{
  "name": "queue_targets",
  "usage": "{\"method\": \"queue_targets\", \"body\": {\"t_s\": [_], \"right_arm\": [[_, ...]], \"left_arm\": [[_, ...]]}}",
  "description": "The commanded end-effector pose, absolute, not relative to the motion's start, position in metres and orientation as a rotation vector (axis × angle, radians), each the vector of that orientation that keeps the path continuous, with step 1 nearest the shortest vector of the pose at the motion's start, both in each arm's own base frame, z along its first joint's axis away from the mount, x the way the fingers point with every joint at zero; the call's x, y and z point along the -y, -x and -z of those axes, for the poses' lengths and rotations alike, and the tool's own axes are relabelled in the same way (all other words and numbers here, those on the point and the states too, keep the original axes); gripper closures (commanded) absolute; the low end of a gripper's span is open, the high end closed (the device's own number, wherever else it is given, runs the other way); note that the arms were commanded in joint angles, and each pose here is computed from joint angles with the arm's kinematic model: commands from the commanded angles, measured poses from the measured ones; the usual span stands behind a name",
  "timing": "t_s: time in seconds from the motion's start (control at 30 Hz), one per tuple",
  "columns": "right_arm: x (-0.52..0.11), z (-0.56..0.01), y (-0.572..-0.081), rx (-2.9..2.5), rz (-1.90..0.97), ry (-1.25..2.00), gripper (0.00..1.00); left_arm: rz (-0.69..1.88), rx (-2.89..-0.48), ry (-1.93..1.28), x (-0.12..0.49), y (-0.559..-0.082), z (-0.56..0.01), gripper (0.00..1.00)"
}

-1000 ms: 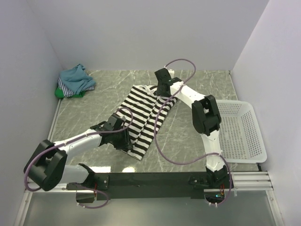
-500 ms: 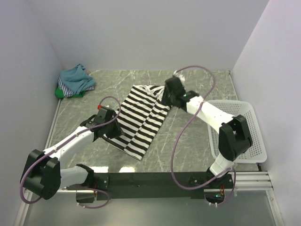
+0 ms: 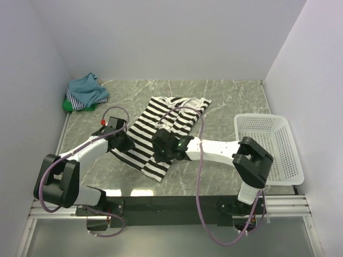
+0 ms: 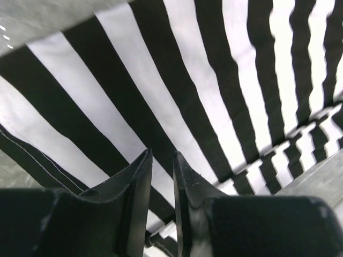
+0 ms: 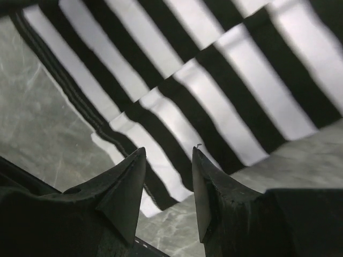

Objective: Fold and stack the tank tops
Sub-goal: Fold the tank top

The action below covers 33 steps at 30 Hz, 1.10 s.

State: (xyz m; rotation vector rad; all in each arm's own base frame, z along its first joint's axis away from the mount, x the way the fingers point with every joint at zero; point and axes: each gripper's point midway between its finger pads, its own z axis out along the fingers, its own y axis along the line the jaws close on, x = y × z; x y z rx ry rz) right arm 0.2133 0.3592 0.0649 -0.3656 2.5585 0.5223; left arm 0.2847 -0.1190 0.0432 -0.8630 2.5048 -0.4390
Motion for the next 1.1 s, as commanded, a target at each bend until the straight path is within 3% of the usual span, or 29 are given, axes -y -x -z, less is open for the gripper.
{"method": "queue_targets", "body": {"t_s": [0.0, 0.27, 0.57, 0.83, 1.07], "right_arm": [[-0.374, -0.049, -0.198, -2.577, -0.483, 0.448, 0.53], [-0.345, -0.013, -0.162, -2.693, -0.367, 0.545, 0.53], [-0.275, 0.014, -0.105, -2.858, -0.050, 0.649, 0.53], [-0.195, 0.008, -0.052, -2.981, 0.026, 0.515, 0.52], [-0.171, -0.022, -0.070, -2.904, 0.023, 0.207, 0.44]], "left_arm": [[0.467, -2.392, 0.922, 0.113, -0.311, -0.064, 0.73], [0.467, -2.324, 0.946, 0.101, -0.314, -0.085, 0.72], [0.521, -2.305, 0.919, 0.102, -0.313, -0.099, 0.73], [0.622, -2.329, 0.862, 0.116, -0.313, -0.105, 0.72], [0.886, -2.381, 0.597, 0.161, -0.322, -0.115, 0.65]]}}
